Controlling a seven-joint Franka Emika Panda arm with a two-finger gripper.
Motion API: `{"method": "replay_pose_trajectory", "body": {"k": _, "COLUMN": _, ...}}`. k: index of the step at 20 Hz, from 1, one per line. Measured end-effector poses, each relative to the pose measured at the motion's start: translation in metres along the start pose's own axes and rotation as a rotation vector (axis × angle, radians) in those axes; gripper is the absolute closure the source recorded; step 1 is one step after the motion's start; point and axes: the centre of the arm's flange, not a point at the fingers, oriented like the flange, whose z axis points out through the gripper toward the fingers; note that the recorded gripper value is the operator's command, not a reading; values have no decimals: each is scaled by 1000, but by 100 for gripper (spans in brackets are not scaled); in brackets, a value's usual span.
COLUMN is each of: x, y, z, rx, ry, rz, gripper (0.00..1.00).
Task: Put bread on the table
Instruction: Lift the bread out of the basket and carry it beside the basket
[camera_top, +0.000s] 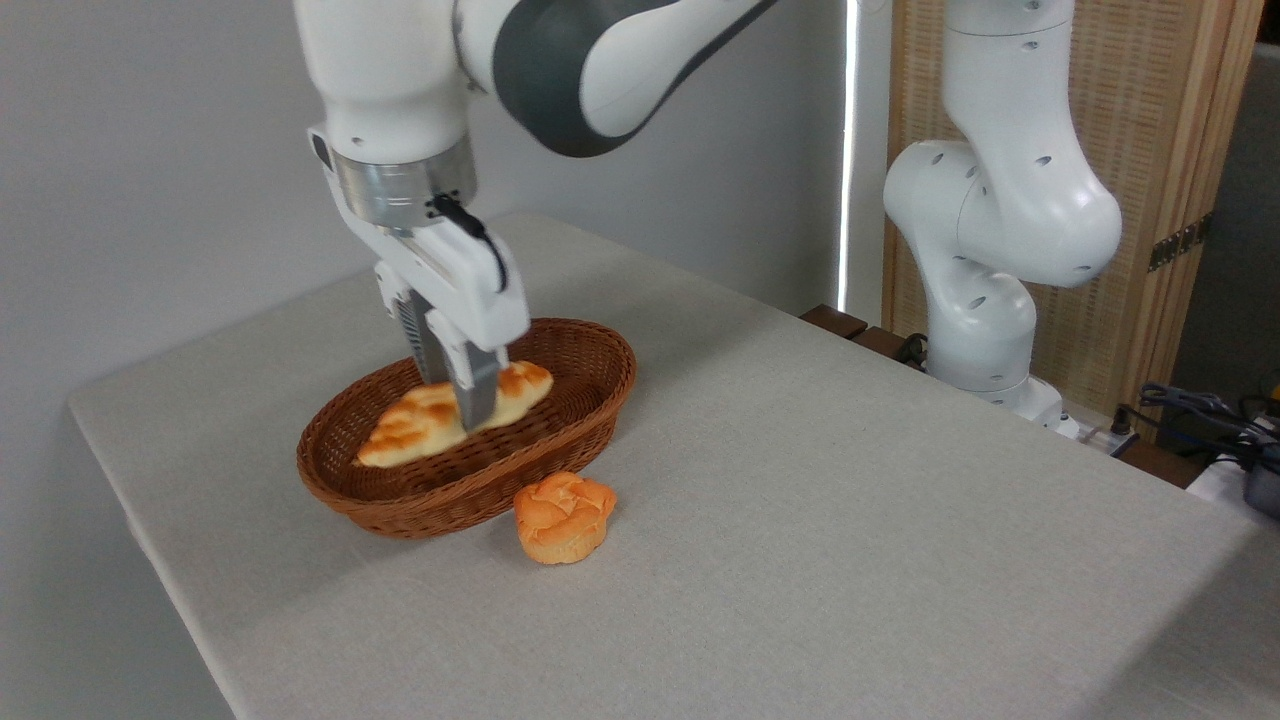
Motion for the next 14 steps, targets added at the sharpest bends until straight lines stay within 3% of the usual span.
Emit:
{"method": "replay_pose_trajectory", "body": {"k": 2, "x": -19, "y": -21, "z": -2, "rx": 12, "ry": -18, "rz": -32, "gripper": 0}}
{"method": "replay_pose_trajectory", "body": {"k": 7, "x": -62, "y": -58, "z": 21, "rx": 18, "ry": -116, "rz": -60, "gripper": 0}}
{"method": "replay_pose_trajectory", "body": {"k": 14, "x": -61, "y": -65, "z": 58, "rx": -17, "ry": -176, "rz": -58, "gripper": 0}}
